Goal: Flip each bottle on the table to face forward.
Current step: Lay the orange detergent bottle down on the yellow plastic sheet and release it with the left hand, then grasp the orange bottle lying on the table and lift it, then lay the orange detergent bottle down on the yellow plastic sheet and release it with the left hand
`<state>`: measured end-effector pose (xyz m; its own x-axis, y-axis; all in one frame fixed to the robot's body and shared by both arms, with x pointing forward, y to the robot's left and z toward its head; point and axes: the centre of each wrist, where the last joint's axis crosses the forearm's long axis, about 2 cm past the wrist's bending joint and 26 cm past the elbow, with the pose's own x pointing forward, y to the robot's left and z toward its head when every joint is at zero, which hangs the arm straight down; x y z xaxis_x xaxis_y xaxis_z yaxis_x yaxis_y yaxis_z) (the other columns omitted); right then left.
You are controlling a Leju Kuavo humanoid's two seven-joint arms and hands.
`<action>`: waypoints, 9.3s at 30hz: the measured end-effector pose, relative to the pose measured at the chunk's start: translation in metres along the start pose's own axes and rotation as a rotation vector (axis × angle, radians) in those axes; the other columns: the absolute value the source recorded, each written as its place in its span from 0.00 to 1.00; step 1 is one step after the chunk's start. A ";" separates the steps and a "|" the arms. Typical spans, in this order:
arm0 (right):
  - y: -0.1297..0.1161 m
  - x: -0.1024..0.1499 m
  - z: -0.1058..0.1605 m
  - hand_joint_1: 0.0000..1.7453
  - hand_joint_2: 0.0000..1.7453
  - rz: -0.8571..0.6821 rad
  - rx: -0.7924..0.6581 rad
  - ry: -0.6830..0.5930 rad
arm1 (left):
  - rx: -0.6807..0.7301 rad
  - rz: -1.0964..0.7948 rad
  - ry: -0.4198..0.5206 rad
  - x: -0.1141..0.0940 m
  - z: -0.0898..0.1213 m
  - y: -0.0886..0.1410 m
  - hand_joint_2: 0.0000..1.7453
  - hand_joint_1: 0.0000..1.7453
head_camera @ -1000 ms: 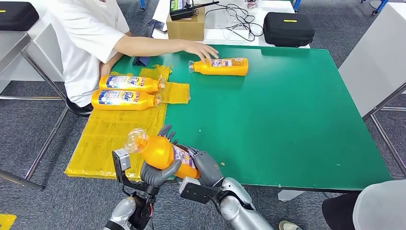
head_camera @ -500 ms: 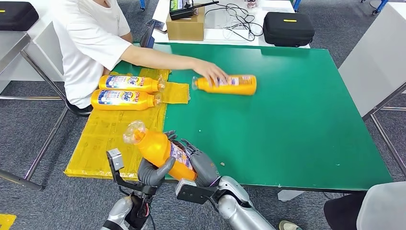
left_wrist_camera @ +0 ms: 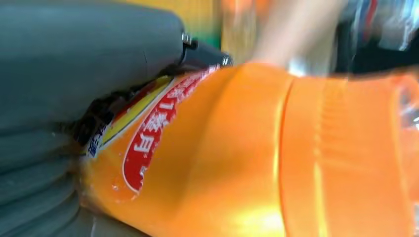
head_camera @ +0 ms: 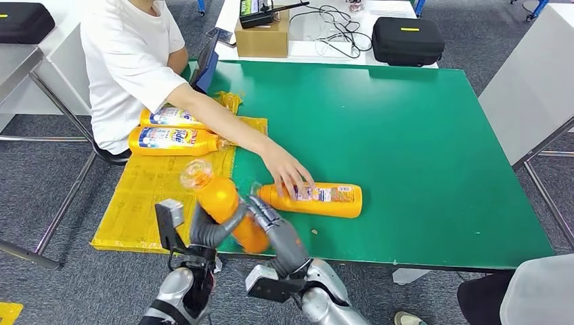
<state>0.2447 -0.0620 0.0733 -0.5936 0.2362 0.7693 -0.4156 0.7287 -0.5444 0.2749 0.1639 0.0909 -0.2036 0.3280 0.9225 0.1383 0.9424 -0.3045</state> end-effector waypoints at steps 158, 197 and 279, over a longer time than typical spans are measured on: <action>-0.179 -0.124 0.043 1.00 1.00 0.564 0.274 0.999 | -0.091 -0.179 0.157 0.018 0.001 0.075 1.00 0.00; -0.073 -0.049 0.026 1.00 1.00 -0.056 0.015 0.111 | -0.374 0.005 0.022 -0.003 0.015 -0.021 1.00 0.00; -0.029 -0.021 -0.008 0.00 1.00 0.292 0.060 0.027 | -0.156 0.502 0.220 -0.011 0.028 -0.045 1.00 1.00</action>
<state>0.2746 -0.0830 0.0751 -0.6755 0.4479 0.5857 -0.2705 0.5884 -0.7620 0.2441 0.1201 0.0882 0.1288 0.6959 0.7065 0.3111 0.6481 -0.6951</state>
